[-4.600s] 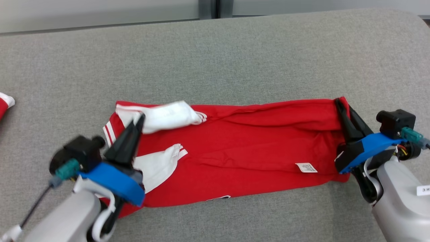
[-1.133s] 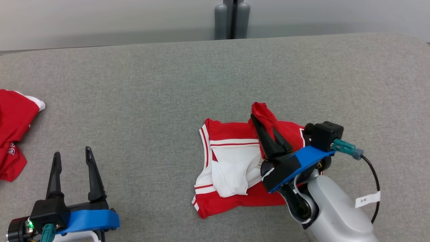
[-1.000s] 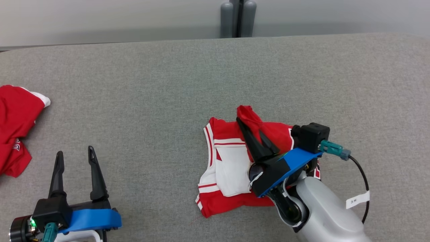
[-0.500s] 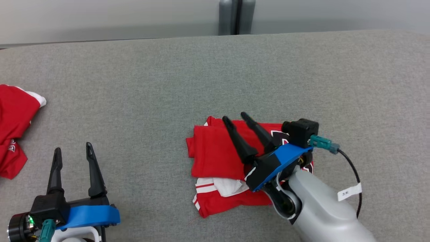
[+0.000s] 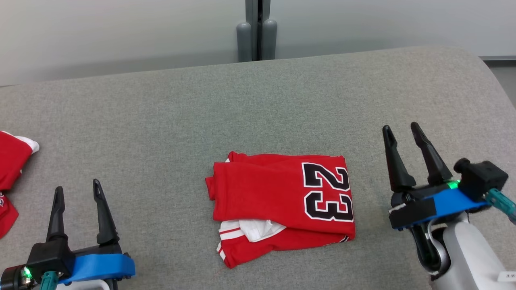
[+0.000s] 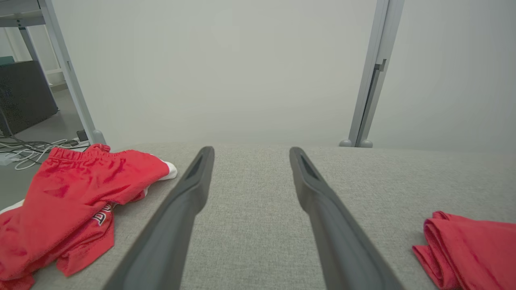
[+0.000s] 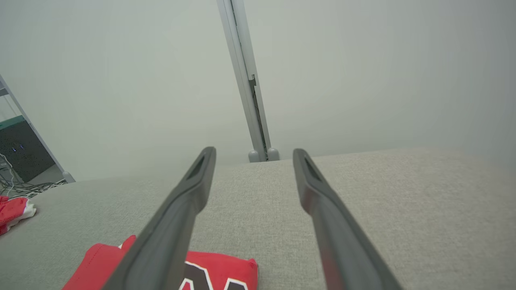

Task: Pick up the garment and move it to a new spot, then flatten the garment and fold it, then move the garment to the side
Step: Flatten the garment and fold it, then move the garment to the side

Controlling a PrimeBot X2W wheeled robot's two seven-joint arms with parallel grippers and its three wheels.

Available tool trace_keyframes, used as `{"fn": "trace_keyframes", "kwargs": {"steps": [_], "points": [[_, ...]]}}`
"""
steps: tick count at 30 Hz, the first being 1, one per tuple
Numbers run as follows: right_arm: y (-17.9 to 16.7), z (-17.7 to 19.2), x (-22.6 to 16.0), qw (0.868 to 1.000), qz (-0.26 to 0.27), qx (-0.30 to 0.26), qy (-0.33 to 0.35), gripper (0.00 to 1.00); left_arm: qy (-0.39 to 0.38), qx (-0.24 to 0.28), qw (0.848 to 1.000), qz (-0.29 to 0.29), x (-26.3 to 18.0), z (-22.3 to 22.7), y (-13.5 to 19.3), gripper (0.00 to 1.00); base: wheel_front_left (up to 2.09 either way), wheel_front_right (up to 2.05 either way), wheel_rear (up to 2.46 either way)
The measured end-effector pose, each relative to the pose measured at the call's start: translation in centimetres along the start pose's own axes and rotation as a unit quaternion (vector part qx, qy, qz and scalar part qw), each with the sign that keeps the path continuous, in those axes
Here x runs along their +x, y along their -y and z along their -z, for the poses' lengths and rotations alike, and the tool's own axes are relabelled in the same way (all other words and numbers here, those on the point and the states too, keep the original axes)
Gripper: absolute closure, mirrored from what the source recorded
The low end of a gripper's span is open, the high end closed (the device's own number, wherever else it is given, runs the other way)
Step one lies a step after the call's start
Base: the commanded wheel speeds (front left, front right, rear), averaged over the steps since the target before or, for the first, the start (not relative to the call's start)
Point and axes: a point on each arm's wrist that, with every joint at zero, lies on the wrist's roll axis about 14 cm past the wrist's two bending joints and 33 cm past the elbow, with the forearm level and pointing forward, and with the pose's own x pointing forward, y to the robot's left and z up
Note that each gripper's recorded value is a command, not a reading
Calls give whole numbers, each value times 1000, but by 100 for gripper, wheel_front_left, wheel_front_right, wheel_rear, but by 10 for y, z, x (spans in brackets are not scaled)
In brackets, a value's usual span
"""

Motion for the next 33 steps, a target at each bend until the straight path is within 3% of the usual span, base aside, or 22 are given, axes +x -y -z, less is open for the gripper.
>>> {"fn": "trace_keyframes", "kwargs": {"steps": [4,14,33], "points": [[11,-3,-21,1000,24,-13,7,0,4,7,1000,0,-6,-4,-1,0,0,0,0],[1,22,-64,999,37,-14,-26,0,7,22,1000,-6,-28,-9,-10,0,0,0,0],[-20,48,-88,997,18,-24,-68,0,-9,27,1000,5,-57,-1,-14,0,0,0,0]]}}
